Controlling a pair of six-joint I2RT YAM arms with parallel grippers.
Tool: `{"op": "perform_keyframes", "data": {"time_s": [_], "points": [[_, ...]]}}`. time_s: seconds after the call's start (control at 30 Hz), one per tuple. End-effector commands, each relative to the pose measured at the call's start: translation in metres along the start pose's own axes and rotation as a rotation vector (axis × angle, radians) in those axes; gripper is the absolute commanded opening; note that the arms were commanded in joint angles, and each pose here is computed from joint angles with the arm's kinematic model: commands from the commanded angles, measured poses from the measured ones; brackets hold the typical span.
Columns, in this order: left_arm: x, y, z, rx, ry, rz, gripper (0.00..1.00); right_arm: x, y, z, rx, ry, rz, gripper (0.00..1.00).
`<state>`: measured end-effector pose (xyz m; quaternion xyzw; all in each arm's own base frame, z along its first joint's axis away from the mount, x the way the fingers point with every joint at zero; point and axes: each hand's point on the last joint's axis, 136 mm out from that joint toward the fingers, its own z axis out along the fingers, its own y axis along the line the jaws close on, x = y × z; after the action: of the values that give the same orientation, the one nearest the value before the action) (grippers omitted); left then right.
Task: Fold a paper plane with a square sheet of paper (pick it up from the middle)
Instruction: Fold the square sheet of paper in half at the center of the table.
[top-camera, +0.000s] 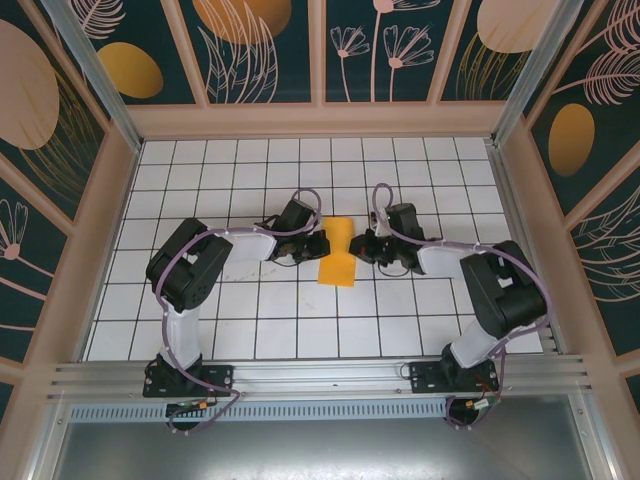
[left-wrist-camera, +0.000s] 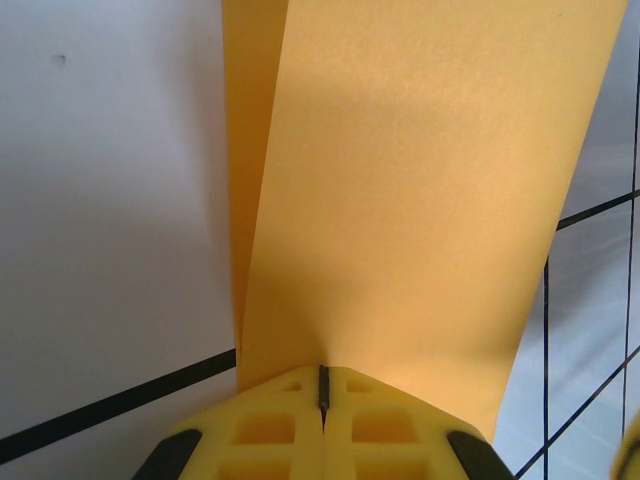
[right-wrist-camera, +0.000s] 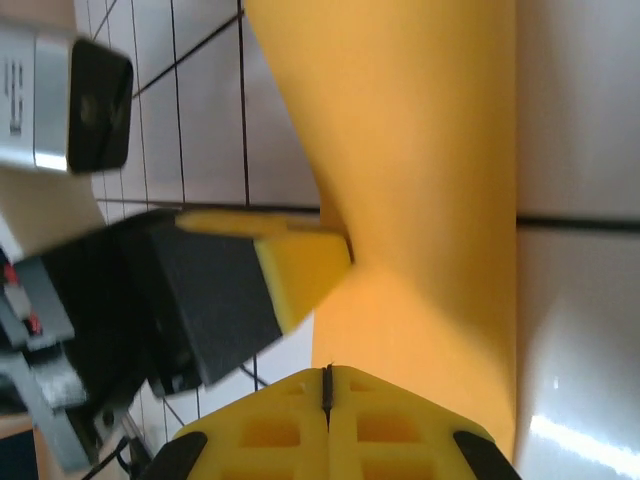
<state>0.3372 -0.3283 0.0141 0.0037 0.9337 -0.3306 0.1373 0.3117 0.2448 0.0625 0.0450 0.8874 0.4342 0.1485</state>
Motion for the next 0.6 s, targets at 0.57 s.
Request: {"op": "perform_keyframes", "data": {"time_s": [0.57], "points": [[0.029, 0.047, 0.008, -0.163, 0.071, -0.013, 0.0, -0.018, -0.015, 0.009, 0.06, 0.006, -0.007, 0.0]]}}
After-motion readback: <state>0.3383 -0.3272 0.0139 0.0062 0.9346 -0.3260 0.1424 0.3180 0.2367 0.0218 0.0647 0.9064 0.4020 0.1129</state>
